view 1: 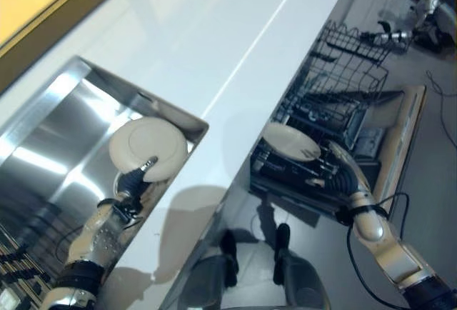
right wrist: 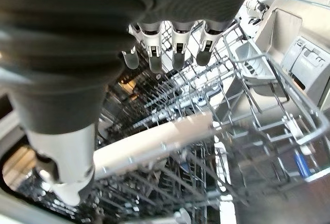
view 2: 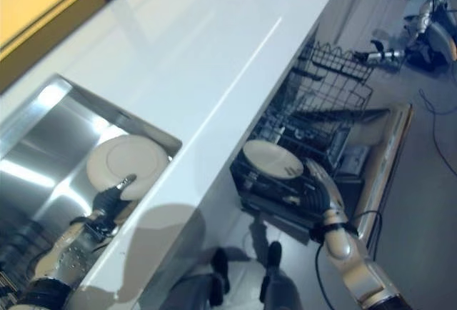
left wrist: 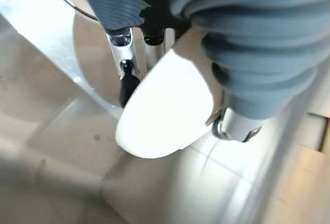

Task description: Pick up plates and place into dishwasher.

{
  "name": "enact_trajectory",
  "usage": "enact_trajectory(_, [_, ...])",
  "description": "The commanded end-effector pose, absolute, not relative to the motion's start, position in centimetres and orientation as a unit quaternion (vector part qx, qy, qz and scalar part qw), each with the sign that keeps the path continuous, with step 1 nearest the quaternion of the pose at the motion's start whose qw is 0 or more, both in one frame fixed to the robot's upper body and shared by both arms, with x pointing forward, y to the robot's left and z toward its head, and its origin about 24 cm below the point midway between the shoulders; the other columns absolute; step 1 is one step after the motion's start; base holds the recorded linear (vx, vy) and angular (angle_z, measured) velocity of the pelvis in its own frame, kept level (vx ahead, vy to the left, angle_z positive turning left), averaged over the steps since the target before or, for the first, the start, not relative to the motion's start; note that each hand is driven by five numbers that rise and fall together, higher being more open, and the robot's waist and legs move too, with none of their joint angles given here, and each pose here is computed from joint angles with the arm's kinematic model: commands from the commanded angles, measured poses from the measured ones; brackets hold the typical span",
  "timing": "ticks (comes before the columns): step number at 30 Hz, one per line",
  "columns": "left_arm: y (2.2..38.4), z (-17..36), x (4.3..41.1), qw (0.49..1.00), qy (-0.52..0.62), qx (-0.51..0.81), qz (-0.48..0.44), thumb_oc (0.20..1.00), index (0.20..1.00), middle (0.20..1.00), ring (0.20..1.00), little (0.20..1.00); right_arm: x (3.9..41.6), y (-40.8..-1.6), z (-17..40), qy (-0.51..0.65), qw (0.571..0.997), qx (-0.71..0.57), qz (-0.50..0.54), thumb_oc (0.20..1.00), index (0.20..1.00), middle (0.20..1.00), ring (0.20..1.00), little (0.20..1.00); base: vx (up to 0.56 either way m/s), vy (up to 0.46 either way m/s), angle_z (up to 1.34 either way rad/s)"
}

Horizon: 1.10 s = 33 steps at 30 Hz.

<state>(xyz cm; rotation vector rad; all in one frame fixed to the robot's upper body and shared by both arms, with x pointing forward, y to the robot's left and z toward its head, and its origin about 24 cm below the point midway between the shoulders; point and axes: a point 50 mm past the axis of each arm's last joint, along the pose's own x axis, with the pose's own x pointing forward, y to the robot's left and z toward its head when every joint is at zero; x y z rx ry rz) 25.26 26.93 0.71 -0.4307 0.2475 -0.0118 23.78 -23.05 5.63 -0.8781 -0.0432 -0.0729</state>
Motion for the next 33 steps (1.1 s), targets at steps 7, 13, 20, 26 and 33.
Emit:
enact_trajectory(7, [26.9, -0.5, 22.3, 0.967, 0.095, -0.227, 0.070, 0.200, 0.200, 0.200, 0.200, 0.200, 22.0, -23.6, 6.3, -0.049, 0.901, -0.430, -0.030, 1.000, 1.000, 1.000, 1.000, 1.000, 0.03, -0.036, 0.03])
enact_trajectory(13, [28.4, -0.3, 21.3, 0.969, 0.084, -0.196, 0.128, 0.200, 0.200, 0.200, 0.200, 0.200, 21.1, -23.9, 5.6, -0.034, 0.905, -0.423, -0.034, 1.000, 1.000, 1.000, 1.000, 1.000, 0.02, -0.057, 0.09])
enact_trajectory(20, [29.7, 4.1, 21.3, 0.985, -0.025, -0.076, 0.154, 0.200, 0.200, 0.200, 0.200, 0.200, 20.7, -24.5, 5.8, -0.028, 0.910, -0.412, -0.045, 1.000, 1.000, 1.000, 1.000, 1.000, -0.01, -0.073, 0.04])
enact_trajectory(26, [28.6, 9.6, 21.1, 0.977, -0.162, 0.040, 0.130, 0.200, 0.200, 0.200, 0.200, 0.200, 20.4, -24.6, 6.1, -0.035, 0.918, -0.391, -0.061, 1.000, 1.000, 1.000, 1.000, 1.000, -0.03, -0.093, 0.09])
enact_trajectory(33, [24.5, 14.8, 22.1, 0.943, -0.308, 0.127, -0.014, 0.200, 0.200, 0.200, 0.200, 0.200, 22.2, -23.4, 7.5, -0.069, 0.938, -0.334, -0.058, 1.000, 1.000, 1.000, 1.000, 1.000, -0.04, -0.088, 0.00])
